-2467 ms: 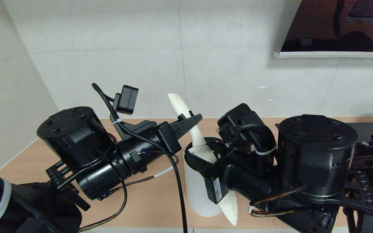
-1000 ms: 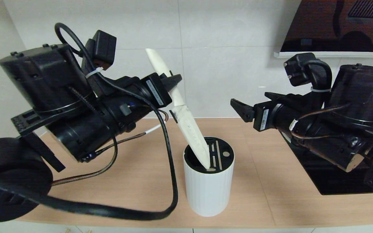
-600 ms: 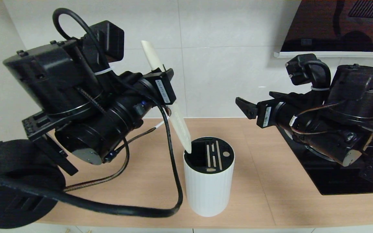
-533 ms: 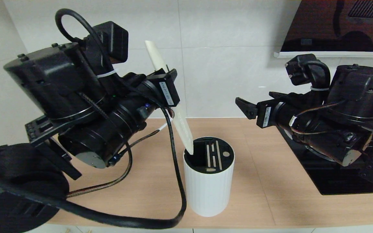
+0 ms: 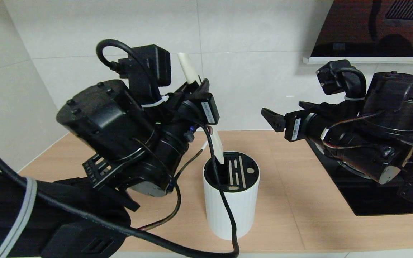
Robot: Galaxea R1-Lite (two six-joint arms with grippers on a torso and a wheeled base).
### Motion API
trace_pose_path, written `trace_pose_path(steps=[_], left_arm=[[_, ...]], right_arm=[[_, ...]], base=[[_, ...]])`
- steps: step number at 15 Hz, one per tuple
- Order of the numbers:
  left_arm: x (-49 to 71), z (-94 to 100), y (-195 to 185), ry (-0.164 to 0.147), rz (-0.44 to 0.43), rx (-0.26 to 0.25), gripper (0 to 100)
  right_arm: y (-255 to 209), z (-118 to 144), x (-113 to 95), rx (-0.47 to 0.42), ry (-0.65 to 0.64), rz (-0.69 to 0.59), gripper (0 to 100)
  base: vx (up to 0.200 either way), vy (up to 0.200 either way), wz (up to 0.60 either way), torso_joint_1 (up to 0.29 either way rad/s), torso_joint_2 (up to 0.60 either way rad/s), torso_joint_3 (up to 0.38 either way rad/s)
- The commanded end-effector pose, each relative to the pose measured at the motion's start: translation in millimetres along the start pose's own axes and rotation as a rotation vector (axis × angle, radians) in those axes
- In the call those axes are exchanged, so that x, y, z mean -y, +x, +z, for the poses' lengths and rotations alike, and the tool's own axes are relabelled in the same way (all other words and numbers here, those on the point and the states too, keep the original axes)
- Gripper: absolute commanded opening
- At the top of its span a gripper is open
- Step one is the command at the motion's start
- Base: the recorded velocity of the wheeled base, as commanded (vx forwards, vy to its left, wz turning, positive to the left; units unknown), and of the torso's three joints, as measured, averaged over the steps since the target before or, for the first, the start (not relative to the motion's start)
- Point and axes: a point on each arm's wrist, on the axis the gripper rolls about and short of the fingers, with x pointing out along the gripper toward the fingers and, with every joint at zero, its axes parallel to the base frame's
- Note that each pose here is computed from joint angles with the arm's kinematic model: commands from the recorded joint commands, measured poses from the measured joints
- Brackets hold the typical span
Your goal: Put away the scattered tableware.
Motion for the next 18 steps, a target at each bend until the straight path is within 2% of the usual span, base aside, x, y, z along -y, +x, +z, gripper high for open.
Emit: trace_pose_path(steps=[1,5,11,13,16,18], left_arm=[[3.7,-9.8,-2.5,0.015,-0.011,-0.038,0],[5.3,-19.8,-4.0,0.042,0.011,-0.087,0],[11.8,-34.0,-4.0,0.050,-0.005,-0.120,0],[18.2,-46.4,-6.3,0.062,-0.021,-0.152,0],[19.0,-64.1,-7.0,0.063,-0.021,-0.196,0],[19.2,-78.1,-9.6,0.081,-0.024,-0.233,0]], right_arm=[[1.9,-2.0,1.3,-0.006,-0.004,-0.006,100],[0.4,-0.4,1.7,-0.001,-0.004,-0.006,100],[1.1,-3.2,1.5,-0.010,-0.007,-0.006,100],[1.8,-4.1,1.3,-0.013,-0.008,-0.006,100],[1.6,-4.6,1.3,-0.014,-0.008,-0.006,100],[2.2,-6.0,1.1,-0.019,-0.009,-0.006,100]], base=[[0.000,0.000,0.00,0.000,0.00,0.000],[0.000,0.000,0.00,0.000,0.00,0.000],[0.000,0.000,0.00,0.000,0.00,0.000],[0.000,0.000,0.00,0.000,0.00,0.000],[0.000,0.000,0.00,0.000,0.00,0.000],[0.000,0.000,0.00,0.000,0.00,0.000]])
